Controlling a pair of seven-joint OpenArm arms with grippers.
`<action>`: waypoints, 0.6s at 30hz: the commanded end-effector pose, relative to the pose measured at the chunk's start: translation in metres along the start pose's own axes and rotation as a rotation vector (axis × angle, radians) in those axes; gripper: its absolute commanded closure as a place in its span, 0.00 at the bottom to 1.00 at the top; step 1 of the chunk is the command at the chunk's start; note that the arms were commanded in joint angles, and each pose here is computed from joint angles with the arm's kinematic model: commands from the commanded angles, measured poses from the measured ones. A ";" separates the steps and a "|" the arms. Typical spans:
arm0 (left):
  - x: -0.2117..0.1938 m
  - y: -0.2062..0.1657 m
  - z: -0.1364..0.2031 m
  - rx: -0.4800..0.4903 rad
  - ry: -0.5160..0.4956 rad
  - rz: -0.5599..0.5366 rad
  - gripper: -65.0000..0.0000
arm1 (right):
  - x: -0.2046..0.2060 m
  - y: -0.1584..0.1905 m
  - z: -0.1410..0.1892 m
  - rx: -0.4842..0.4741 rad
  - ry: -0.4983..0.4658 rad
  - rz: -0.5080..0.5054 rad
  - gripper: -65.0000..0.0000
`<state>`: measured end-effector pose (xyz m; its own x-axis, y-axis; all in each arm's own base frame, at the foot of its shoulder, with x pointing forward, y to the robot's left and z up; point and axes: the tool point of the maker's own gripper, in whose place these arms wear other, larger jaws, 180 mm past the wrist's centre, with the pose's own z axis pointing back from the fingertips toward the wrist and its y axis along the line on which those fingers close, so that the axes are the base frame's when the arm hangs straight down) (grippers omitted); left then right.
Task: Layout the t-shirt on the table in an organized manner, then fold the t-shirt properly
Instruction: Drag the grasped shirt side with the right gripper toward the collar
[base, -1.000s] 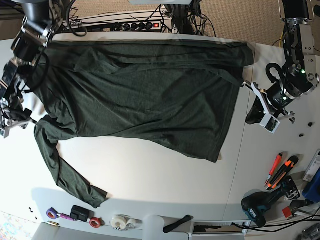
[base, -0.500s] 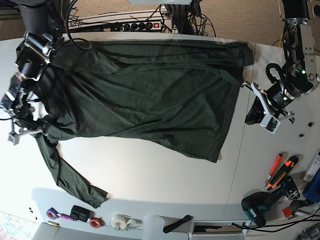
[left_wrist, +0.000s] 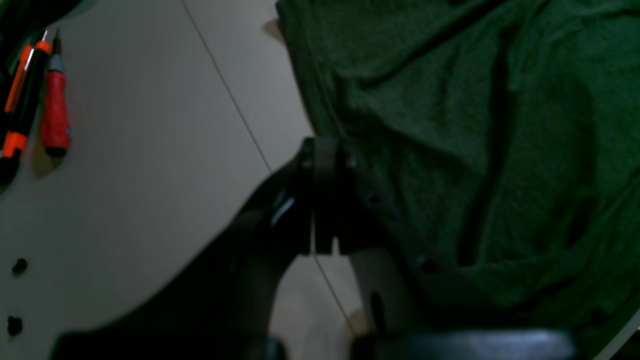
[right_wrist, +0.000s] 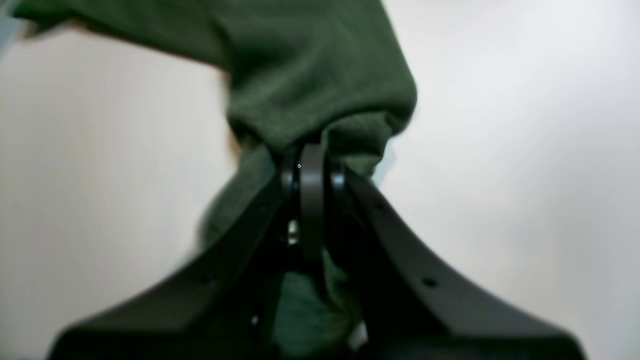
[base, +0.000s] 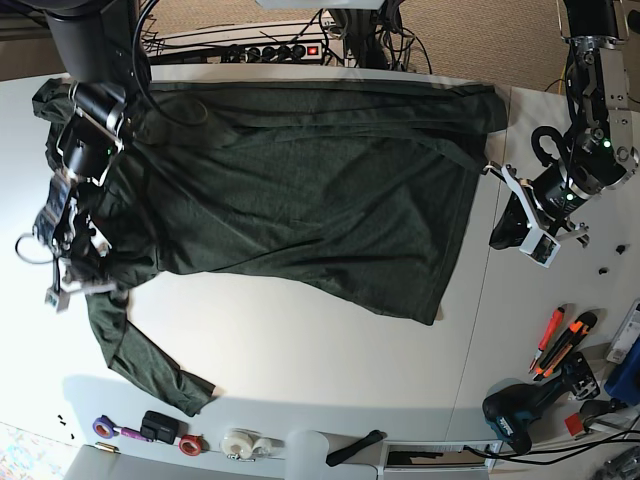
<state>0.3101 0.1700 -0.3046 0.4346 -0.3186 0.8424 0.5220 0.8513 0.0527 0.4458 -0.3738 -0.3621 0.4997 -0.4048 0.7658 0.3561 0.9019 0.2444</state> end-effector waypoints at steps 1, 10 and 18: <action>0.015 0.005 0.004 0.010 -0.049 -0.015 1.00 | 0.052 0.008 0.006 0.028 -0.122 -0.012 1.00; 0.015 0.006 0.004 0.016 -0.047 -0.016 1.00 | 0.069 0.080 0.001 0.195 -0.143 0.162 1.00; 0.012 0.016 0.004 0.070 -0.031 0.000 0.90 | 0.035 0.146 -0.001 0.376 -0.042 0.430 0.78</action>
<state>0.3139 0.1800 -0.3065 0.4556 -0.3107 0.8342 0.4719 0.8789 0.0697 0.4990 -0.2491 -0.3351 0.5815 0.0126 0.8135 -0.1744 0.9786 0.1095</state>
